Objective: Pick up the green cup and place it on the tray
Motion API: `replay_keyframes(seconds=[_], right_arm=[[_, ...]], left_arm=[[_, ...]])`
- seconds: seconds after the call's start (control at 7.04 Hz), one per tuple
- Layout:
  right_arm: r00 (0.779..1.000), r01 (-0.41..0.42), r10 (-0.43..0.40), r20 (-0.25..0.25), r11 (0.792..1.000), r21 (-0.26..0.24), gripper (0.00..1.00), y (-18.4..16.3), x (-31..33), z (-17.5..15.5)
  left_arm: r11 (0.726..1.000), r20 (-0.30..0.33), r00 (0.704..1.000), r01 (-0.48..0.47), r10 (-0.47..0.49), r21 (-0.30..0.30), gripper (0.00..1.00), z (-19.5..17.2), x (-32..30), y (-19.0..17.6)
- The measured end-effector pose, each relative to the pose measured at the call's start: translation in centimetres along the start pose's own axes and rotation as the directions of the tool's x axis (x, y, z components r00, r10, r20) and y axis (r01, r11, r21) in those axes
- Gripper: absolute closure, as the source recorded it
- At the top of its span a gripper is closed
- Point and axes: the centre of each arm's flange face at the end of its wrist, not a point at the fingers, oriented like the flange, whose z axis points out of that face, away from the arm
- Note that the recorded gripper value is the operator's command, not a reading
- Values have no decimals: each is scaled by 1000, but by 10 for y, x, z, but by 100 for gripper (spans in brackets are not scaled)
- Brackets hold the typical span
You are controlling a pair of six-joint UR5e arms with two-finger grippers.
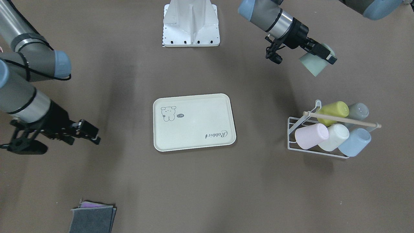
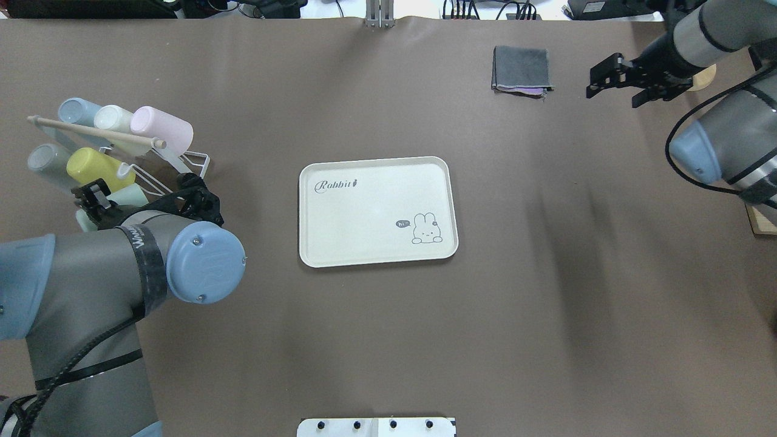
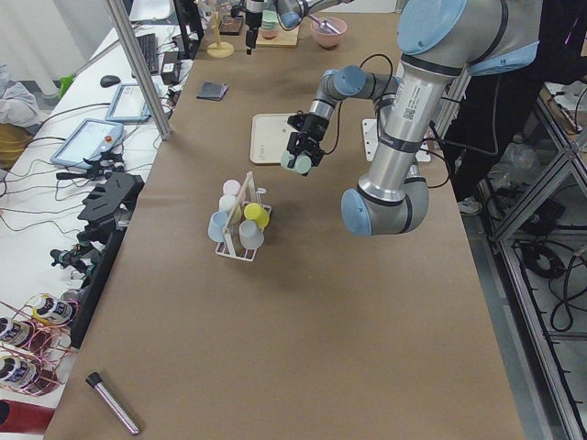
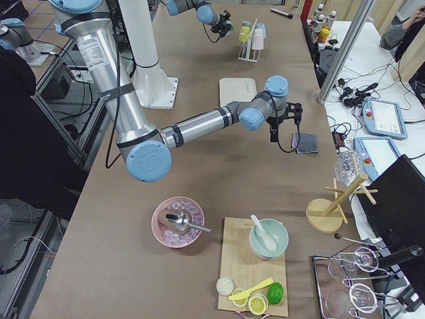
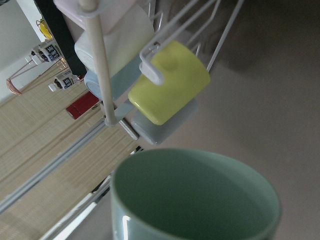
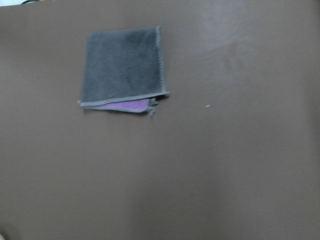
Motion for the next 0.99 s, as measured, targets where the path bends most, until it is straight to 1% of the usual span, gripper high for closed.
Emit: replay_keyframes(seconds=[0.14,0.28,0.43,0.57,0.71,0.85,0.99], right_arm=[[999,35,-36,-39,999,-14,0,1,32,-26],[995,69,-72,-75,997,-38,0,21,60,-50],[985,128,-134,-107,990,-61,0,51,106,-72],[970,193,-203,-133,978,-84,0,78,164,-91],[957,233,-247,-152,967,-107,0,103,218,-105],[953,236,-254,-166,964,-121,0,123,262,-116],[955,214,-235,-179,969,-125,0,140,292,-124]], left_arm=[[976,-114,975,201,-191,80,69,-10,11,-17],[920,-235,915,365,-327,142,69,-21,21,-35],[832,-377,820,523,-431,187,69,-36,27,-54],[735,-505,715,645,-483,211,69,-49,32,-70],[638,-598,631,731,-495,243,69,-59,38,-88],[544,-654,575,789,-491,285,69,-65,47,-106],[460,-691,538,827,-483,322,69,-69,58,-121]])
